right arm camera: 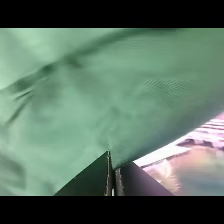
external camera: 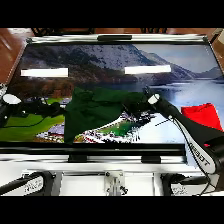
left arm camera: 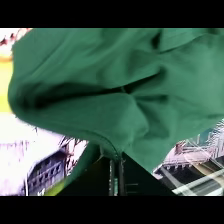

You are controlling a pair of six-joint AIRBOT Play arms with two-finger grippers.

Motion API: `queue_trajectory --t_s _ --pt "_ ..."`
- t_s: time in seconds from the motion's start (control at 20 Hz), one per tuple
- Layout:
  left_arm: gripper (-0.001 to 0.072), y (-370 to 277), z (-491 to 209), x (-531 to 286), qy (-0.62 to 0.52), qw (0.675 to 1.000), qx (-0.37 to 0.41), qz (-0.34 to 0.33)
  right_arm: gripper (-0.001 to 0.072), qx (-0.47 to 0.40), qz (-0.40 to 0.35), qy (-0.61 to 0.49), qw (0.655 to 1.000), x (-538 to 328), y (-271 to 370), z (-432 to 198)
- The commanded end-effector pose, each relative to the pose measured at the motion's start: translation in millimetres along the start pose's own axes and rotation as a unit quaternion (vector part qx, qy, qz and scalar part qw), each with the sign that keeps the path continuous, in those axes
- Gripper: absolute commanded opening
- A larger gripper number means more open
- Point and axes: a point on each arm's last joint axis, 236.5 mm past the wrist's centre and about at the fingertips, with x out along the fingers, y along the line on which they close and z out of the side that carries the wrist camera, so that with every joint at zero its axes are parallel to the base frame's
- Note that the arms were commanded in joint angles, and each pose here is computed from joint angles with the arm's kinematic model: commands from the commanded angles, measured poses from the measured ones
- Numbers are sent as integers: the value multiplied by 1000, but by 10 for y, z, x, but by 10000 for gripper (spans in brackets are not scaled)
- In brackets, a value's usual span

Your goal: Fold the shirts.

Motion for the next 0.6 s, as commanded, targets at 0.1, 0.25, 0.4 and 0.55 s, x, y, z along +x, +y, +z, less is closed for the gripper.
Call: queue_trajectory --t_s 0.1,0.25,0.4,0.55 --pt "36 -1145 1088 -1584 -246 944 220 19 61 -280 49 22 958 -1204 918 -165" --pt "37 -2511 1136 -3442 -469 818 332 14 61 -394 104 -109 907 -2578 1878 -253" --pt "37 -3612 297 -4737 -598 702 380 -70 61 -479 177 -246 824 -3932 2709 -828" --pt "37 -3908 -359 -5218 -644 637 421 -51 61 -502 220 -310 777 -4710 2940 -1439"
